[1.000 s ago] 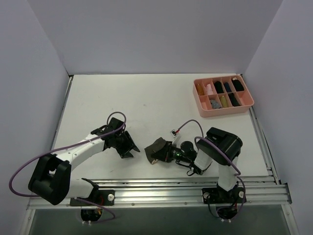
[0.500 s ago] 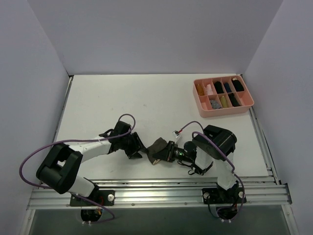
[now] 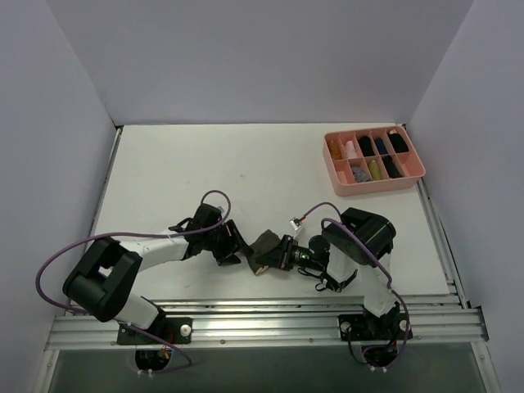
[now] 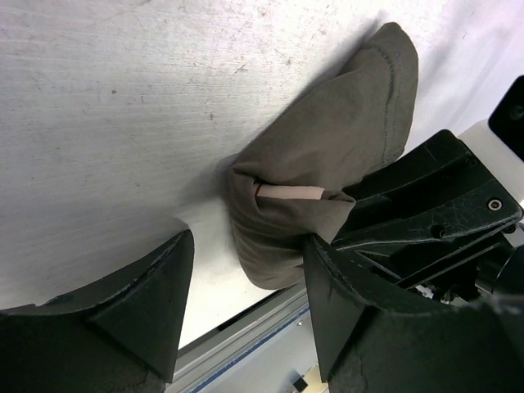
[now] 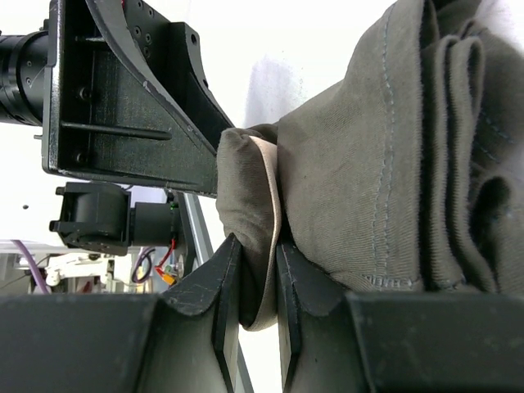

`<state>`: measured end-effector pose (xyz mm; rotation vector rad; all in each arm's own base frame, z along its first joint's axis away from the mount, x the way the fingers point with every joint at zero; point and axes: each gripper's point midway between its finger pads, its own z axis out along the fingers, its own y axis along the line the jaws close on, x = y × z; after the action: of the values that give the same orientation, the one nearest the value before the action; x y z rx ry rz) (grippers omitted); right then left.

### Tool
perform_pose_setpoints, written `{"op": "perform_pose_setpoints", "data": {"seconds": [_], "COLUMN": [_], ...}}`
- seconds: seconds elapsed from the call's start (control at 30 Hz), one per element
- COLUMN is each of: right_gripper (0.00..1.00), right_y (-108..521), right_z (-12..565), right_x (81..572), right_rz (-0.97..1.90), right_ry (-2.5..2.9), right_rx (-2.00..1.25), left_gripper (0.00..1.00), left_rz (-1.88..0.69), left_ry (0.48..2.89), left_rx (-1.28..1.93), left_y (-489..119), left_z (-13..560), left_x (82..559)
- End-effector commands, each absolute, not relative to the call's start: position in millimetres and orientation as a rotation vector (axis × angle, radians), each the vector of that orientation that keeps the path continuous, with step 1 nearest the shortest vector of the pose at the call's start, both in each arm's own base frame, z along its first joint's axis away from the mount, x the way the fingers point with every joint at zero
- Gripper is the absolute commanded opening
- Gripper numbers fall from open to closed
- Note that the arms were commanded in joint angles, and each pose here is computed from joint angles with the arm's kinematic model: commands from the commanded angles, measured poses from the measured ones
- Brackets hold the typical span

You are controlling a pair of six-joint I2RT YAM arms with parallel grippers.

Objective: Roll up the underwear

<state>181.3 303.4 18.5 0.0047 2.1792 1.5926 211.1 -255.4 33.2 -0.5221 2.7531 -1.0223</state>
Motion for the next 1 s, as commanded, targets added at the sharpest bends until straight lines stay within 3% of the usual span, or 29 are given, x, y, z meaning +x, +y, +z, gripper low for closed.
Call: {"op": "perform_pose_setpoints", "data": {"seconds": [0.0,0.1,0.4,0.97], "right_gripper": [0.05,0.04,0.03,0.04], "right_y": [264,264,259,259], "right_z": [-60,-60,-67,-67], "right_x": [149,149,144,142], "right_rz": [1.354,1.365,1.356,1.355], "right_ry": [2.5,2.5,2.525,2.544], "right_rx": [0.066,0.086,0.093,0.114], "left_gripper": [0.64,0.7,0.73,0.72], "left_rz": [-1.117,-1.13,-1.104,-1.007], "left_ry": [2.647,2.605,2.61,2.697], "left_rx": [-0.461,-0.468,-0.493,-0.533], "left_y": [-269,-267,-266,-280], "left_z": [53,62,62,34], "left_x": [221,221,221,236]}}
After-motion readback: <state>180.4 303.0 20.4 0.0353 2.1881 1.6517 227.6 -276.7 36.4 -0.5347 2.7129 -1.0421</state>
